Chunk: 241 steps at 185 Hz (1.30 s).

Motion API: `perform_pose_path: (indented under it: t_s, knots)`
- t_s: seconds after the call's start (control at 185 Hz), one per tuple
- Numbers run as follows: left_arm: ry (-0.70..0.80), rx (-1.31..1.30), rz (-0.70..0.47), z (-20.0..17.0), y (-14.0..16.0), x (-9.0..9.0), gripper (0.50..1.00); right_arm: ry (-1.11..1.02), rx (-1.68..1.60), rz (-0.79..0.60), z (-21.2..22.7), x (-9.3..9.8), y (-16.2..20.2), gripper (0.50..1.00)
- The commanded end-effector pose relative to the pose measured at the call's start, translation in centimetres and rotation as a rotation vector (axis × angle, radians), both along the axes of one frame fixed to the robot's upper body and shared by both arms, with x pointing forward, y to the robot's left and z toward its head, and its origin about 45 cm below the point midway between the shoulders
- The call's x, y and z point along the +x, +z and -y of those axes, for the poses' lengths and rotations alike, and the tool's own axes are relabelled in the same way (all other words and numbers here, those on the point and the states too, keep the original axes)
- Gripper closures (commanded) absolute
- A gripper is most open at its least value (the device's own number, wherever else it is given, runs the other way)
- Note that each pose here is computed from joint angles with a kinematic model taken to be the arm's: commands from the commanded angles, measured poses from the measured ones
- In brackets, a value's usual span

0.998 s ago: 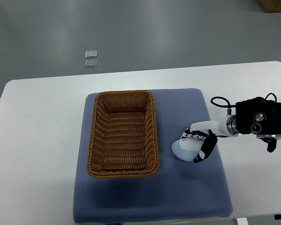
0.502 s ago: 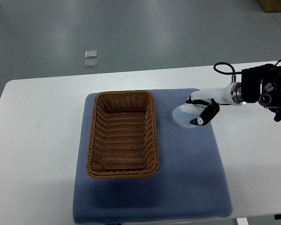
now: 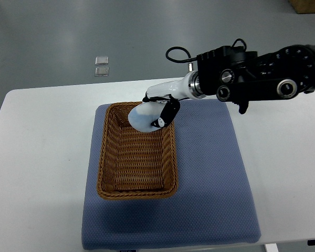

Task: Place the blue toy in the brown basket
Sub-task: 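Lower the toy into the basket and open the right hand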

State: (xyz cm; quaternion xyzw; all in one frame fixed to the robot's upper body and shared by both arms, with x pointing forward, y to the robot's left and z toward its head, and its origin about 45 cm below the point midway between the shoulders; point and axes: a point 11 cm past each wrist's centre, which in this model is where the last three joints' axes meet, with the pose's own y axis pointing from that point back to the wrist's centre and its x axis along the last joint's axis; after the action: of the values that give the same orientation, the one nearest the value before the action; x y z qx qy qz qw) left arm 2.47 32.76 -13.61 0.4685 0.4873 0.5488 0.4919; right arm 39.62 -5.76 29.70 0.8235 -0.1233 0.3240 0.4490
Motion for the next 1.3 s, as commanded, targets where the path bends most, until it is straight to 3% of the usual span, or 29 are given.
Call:
perform_pose_path:
  t_s: [0.0, 0.383, 0.771, 0.841, 0.874, 1.03, 1.116, 1.186, 1.294]
  knots:
    - [0.002, 0.000, 0.002, 0.0, 0.0, 0.0, 0.500, 0.024, 0.005, 0.003, -2.3, -0.3, -1.5, 1.000]
    - [0.003, 0.002, 0.000, -0.1, 0.0, 0.0, 0.500, 0.019, 0.011, -0.036, -4.5, -1.0, -5.9, 1.000]
    - [0.002, 0.002, 0.000, -0.1, 0.0, 0.0, 0.500, -0.060, 0.021, -0.041, -2.6, 0.2, -8.2, 1.000]
    - [0.004, 0.003, 0.000, -0.1, 0.0, 0.0, 0.500, -0.064, 0.020, -0.049, -2.5, 0.0, -8.7, 0.834]
    - [0.004, 0.003, 0.002, -0.1, 0.0, 0.0, 0.500, -0.067, 0.020, -0.050, -2.4, 0.0, -8.8, 0.793]
    - [0.004, 0.006, 0.001, -0.2, 0.0, 0.0, 0.500, -0.081, 0.036, -0.043, -2.2, 0.1, -9.2, 0.695]
    - [0.004, 0.005, 0.001, -0.2, 0.0, 0.0, 0.500, -0.076, 0.045, -0.038, -2.2, 0.3, -9.1, 0.664]
    - [0.004, 0.003, 0.000, -0.1, 0.0, 0.0, 0.500, -0.072, 0.047, -0.036, -2.3, 0.3, -8.8, 0.603]
    - [0.004, 0.003, 0.002, -0.1, 0.0, 0.0, 0.500, -0.069, 0.056, -0.035, -2.6, 0.4, -8.3, 0.597]
